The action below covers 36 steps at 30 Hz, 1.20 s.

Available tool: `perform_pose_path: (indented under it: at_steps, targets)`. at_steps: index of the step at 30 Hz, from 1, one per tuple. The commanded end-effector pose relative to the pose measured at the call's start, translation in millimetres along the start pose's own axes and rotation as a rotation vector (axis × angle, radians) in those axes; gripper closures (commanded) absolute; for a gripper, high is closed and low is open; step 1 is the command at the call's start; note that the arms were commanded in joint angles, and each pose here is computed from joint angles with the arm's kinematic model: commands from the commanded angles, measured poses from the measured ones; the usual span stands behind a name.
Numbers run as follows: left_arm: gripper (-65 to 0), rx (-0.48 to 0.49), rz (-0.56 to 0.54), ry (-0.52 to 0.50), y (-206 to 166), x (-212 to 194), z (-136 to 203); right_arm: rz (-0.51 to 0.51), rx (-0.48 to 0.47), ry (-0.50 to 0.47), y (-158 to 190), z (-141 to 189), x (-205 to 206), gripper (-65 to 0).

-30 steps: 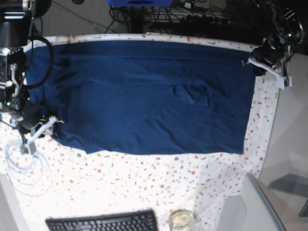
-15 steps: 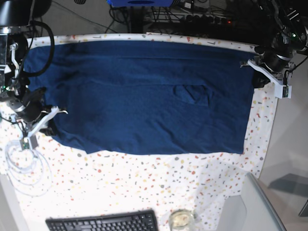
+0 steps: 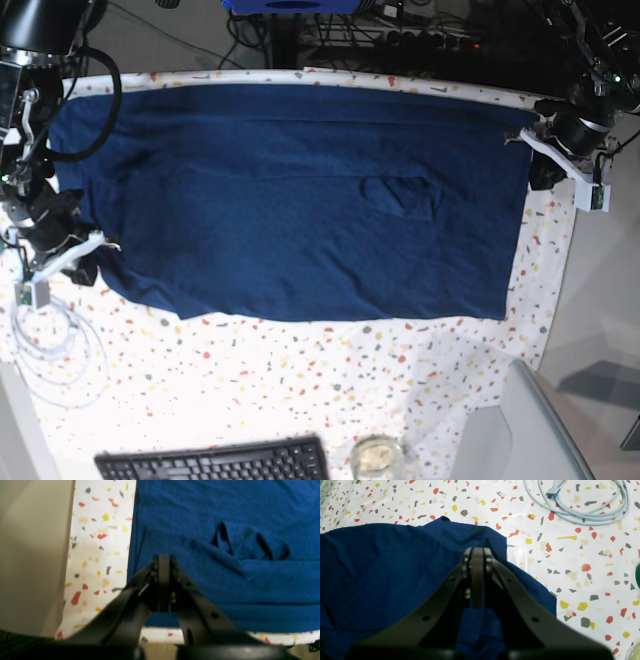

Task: Layout the t-shirt on the table in an organized manner, then fold the t-shirt properly

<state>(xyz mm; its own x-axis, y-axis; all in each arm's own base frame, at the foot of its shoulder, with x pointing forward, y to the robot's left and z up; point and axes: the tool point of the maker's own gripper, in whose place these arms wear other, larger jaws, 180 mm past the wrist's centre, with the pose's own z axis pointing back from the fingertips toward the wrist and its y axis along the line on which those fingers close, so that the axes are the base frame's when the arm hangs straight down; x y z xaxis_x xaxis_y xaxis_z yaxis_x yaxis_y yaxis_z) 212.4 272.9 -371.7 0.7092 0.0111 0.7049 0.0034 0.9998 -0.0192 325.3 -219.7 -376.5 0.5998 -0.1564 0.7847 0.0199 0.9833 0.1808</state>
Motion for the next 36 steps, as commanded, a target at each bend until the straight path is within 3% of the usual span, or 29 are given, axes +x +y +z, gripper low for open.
perform_pose_path:
  at_steps: [1, 15, 26, 32, 36]
  targets:
    - [0.0, 0.001, -0.014, -0.041, 1.4, 11.9, 2.6, 0.015, -0.003, -0.063, -3.7, 3.1, 21.5, -0.2]
    - [0.0, 0.0, 0.003, -0.015, 1.8, 0.8, 1.4, 0.017, 0.001, -0.064, -2.1, 2.7, 21.6, -0.2]
    - [0.0, 0.087, 0.051, -0.002, 33.0, -11.8, 16.2, 0.022, 0.005, -0.061, -0.7, 4.0, 20.5, -0.2]
    - [0.0, 0.086, 0.05, -0.002, 32.8, -11.8, 16.2, 0.019, 0.015, -0.064, 3.2, 2.7, 21.6, -0.2]
    - [0.0, 0.08, 0.042, -0.073, 30.7, -4.1, 18.3, 0.054, 0.057, -0.057, 20.8, -4.4, 24.1, -0.2]
